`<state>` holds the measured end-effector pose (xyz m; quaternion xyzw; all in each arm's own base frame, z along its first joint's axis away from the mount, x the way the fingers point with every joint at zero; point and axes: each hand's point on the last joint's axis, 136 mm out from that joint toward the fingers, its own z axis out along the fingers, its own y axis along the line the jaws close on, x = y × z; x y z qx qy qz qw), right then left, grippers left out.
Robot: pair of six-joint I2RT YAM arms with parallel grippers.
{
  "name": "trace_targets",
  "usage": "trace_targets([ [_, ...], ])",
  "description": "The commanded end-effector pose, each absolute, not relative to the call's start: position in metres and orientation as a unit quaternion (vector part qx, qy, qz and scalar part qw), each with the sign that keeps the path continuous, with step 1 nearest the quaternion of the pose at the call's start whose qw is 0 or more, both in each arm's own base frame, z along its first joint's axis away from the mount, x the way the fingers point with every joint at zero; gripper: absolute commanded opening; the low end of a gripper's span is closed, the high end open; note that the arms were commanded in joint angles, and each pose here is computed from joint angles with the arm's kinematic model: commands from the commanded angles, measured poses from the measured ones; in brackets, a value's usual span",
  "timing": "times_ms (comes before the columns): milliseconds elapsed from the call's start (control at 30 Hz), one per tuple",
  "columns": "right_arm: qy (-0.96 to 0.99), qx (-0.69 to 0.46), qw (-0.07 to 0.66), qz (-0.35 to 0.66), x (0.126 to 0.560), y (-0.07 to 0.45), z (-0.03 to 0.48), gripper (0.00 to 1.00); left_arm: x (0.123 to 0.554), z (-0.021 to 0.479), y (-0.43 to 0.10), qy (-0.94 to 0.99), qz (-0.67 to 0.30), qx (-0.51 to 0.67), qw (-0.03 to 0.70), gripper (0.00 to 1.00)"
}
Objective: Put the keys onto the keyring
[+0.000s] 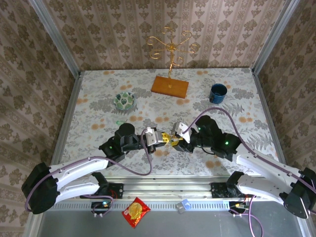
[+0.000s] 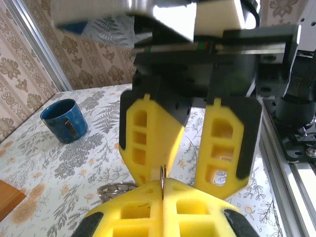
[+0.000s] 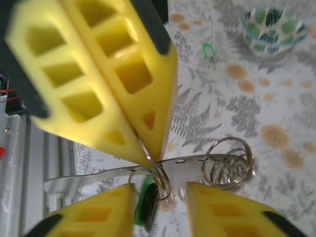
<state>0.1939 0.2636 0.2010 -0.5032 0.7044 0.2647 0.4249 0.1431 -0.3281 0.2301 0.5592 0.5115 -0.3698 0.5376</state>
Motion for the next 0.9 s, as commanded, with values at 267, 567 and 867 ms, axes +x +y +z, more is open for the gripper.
trace_targets([
  [267,0.655,-0.517,0.471,0.286,0.182,0.263,0.221,0.34,0.128,0.242,-0.333,0.461,-0.406,0.569,0.547,0.00],
  [567,0.650,-0.518,0.473,0.292,0.183,0.267,0.221,0.22,0.123,0.246,-0.335,0.449,-0.424,0.565,0.547,0.00],
  [867,0.639,-0.527,0.476,0.296,0.182,0.270,0.225,0.00,0.127,0.244,-0.334,0.458,-0.422,0.556,0.551,0.00],
])
